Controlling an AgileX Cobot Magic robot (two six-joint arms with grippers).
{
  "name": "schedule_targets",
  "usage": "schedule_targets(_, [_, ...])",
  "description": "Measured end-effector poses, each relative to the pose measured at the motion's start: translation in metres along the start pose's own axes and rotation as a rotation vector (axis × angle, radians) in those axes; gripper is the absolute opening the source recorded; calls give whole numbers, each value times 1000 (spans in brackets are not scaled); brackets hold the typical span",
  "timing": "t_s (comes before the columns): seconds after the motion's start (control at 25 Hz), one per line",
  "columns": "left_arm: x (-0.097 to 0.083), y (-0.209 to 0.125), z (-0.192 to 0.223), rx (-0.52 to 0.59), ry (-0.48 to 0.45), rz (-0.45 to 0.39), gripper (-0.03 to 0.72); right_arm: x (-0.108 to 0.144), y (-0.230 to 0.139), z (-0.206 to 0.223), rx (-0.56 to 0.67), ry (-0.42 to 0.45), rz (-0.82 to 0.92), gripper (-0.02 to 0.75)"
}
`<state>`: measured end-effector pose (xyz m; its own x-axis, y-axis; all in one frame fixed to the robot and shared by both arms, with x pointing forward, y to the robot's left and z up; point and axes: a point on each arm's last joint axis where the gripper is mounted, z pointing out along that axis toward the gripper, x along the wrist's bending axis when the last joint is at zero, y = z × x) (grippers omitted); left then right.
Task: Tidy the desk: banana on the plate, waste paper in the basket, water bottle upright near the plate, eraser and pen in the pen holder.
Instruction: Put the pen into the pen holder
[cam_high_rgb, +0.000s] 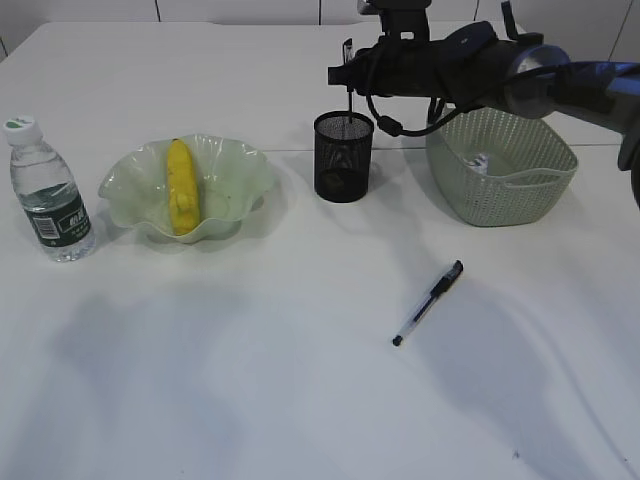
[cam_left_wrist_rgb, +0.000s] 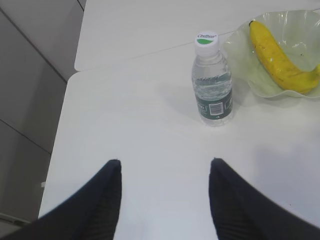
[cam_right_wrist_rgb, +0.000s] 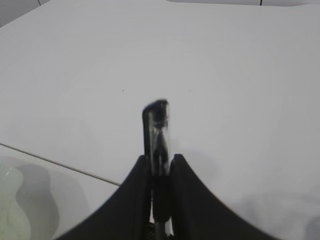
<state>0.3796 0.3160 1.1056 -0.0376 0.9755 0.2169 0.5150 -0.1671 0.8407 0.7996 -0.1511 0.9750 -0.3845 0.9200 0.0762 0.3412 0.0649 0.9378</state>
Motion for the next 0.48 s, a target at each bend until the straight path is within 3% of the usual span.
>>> schedule_targets(0.48, [0, 0, 0, 0, 0, 0, 395, 0, 0, 0, -4, -4, 4, 119])
